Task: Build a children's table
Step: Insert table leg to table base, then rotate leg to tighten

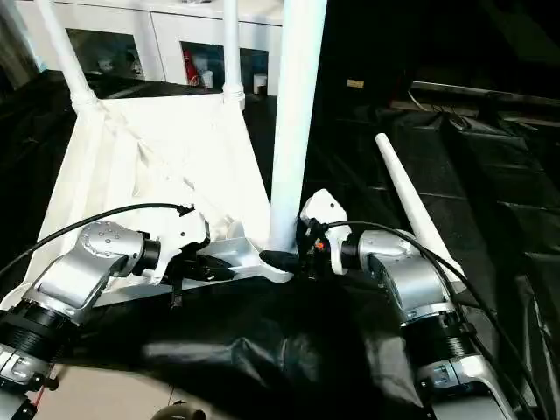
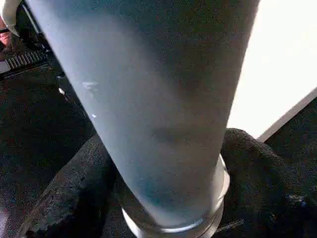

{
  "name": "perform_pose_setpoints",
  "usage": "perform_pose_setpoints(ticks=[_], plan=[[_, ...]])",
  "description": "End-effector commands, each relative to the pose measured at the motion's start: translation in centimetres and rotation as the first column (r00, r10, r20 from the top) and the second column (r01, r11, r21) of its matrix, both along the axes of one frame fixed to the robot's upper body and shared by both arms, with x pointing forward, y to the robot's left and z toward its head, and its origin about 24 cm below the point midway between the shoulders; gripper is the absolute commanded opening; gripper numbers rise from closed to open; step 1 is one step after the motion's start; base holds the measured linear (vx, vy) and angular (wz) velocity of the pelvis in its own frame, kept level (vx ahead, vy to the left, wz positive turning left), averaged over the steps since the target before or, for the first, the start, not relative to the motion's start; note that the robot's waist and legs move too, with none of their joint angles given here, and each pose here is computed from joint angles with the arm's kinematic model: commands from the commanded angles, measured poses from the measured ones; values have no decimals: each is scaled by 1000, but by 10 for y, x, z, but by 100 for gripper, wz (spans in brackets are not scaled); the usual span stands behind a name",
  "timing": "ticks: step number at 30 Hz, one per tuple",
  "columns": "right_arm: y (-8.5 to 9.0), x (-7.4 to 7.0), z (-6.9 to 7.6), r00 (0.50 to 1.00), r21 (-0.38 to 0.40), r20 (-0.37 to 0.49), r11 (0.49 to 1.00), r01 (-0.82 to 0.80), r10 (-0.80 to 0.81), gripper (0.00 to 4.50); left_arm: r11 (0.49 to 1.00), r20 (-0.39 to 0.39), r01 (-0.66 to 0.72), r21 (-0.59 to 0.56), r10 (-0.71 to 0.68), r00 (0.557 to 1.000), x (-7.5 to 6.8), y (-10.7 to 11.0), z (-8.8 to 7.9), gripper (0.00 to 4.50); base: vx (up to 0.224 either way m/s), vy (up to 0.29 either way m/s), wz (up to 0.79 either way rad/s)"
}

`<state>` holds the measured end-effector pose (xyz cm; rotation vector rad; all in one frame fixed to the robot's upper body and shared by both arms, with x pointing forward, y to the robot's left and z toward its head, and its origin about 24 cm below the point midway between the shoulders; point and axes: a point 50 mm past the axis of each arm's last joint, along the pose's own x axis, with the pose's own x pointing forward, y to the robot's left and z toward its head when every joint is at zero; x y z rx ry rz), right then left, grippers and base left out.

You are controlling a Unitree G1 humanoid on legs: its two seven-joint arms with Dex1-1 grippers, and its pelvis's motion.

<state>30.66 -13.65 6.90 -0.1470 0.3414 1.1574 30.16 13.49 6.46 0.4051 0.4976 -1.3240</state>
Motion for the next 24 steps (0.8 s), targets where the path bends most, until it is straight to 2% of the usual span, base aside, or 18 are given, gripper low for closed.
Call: perform_pose_setpoints(ticks=[1, 8, 14, 18, 19, 23, 24], plan=[[-2, -2, -4, 1000, -11, -15, 1000, -1, 1, 301, 993, 25, 105, -55, -103, 994, -4, -14, 11, 0, 0, 0, 0], [-2, -4, -9, 999, -11, -34, 1000, 2, -2, 268, 993, 19, 105, -53, -104, 994, -5, -13, 10, 0, 0, 0, 0], [-2, 0, -31, 972, 54, -134, 978, 202, -193, 265, 998, 25, -25, -66, 26, 999, 8, -21, 9, 0, 0, 0, 0], [9, 14, -47, 881, 60, -209, 893, 446, -425, 265, 967, 66, -243, -81, 249, 966, 33, -37, 10, 0, 0, 0, 0], [9, 14, -47, 881, 60, -209, 893, 446, -425, 265, 967, 66, -243, -81, 249, 966, 33, -37, 10, 0, 0, 0, 0], [31, 28, -52, 783, 24, -213, 798, 602, -584, 264, 906, 90, -416, -81, 422, 902, 50, -56, 8, 0, 0, 0, 0], [33, 29, -52, 774, 21, -212, 789, 614, -596, 264, 900, 93, -428, -80, 434, 896, 51, -57, 8, 0, 0, 0, 0]])
